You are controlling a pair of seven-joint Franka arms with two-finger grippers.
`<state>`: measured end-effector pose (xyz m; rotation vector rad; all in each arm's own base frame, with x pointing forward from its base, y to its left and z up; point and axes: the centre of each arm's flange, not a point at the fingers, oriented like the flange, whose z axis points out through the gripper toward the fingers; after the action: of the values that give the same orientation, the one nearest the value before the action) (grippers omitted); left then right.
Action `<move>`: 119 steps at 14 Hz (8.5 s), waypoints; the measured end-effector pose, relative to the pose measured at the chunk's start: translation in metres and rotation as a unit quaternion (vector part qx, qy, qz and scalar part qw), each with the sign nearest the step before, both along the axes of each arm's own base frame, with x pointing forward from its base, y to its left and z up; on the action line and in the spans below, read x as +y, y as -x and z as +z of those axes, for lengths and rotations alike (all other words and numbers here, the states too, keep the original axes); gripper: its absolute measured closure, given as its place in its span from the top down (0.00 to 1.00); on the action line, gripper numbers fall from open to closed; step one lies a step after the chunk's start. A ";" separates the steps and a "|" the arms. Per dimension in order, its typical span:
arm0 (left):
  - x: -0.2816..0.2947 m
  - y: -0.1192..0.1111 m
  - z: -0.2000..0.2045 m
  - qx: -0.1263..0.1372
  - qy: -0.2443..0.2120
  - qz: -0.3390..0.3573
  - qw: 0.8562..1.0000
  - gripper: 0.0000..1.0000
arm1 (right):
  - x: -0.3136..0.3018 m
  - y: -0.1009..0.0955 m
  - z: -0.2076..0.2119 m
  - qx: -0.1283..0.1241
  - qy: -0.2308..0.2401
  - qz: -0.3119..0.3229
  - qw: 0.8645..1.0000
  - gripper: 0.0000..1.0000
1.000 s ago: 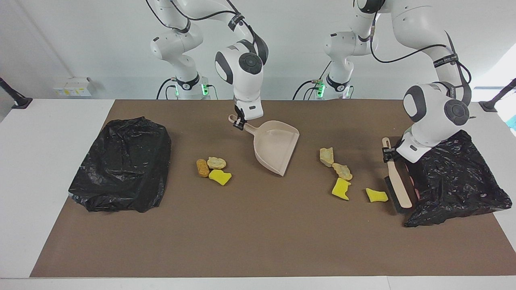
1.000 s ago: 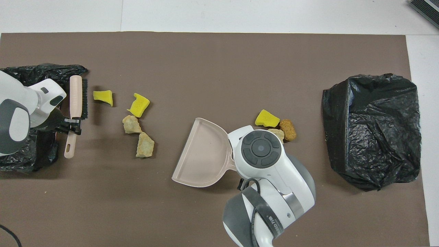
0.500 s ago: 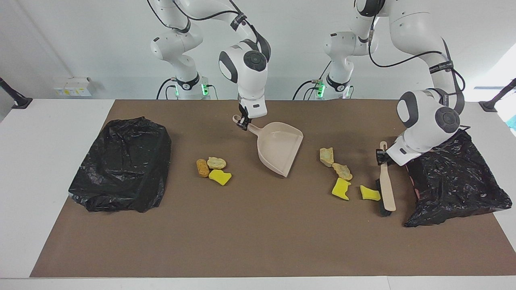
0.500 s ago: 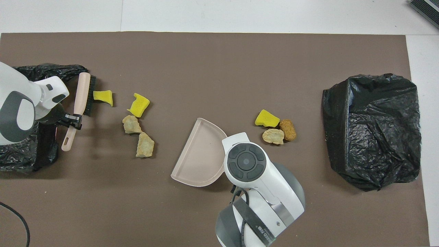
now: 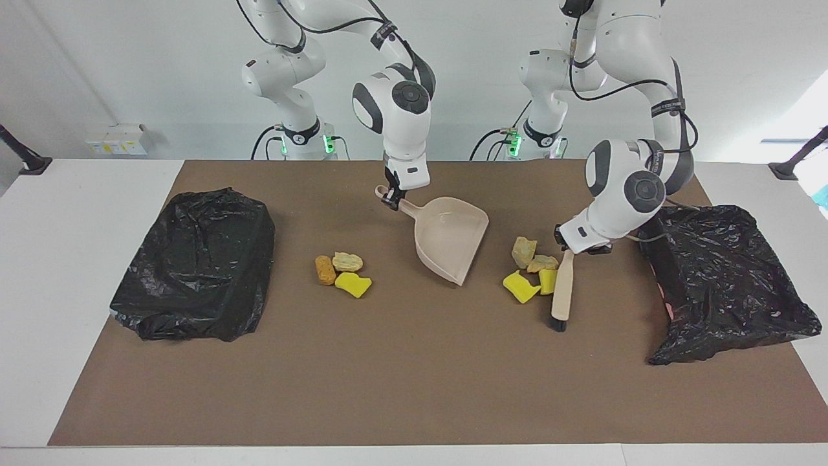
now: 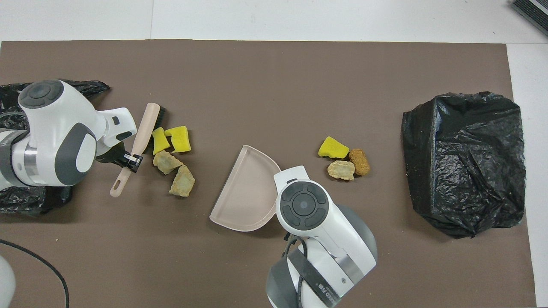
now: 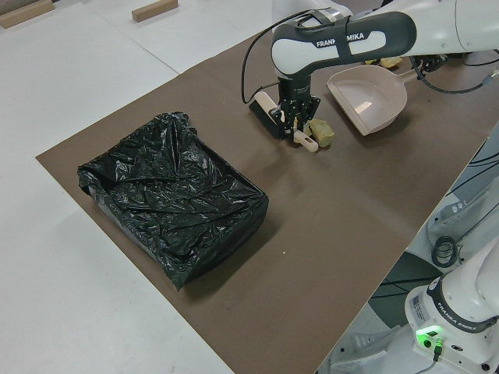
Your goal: Sweep and dump trash in bin
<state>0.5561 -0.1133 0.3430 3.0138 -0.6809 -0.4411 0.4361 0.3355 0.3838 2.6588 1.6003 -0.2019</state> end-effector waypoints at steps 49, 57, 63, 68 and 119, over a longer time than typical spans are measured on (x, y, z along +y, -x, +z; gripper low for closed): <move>-0.183 0.182 0.013 0.046 0.060 0.168 0.983 0.26 | 0.012 0.003 -0.014 0.005 0.010 0.008 1.000 0.31; -0.097 0.129 0.019 0.039 0.017 0.205 0.978 0.26 | 0.013 0.002 -0.012 0.004 0.009 0.008 1.000 0.31; -0.067 0.112 0.027 0.031 0.010 0.202 0.979 0.26 | -0.012 -0.010 0.041 -0.023 -0.014 -0.018 0.999 0.31; -0.107 0.129 0.026 0.027 -0.009 0.217 0.976 0.26 | -0.096 -0.023 0.120 -0.042 -0.028 -0.081 0.995 0.31; 0.095 0.000 0.273 -0.129 0.002 0.174 0.976 1.00 | -0.288 -0.078 0.217 -0.024 0.098 -0.153 0.983 0.31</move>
<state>0.5566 -0.0183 0.6157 3.1210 -0.1444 -0.0348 0.5136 0.0471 0.6007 2.7136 1.0887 -0.2849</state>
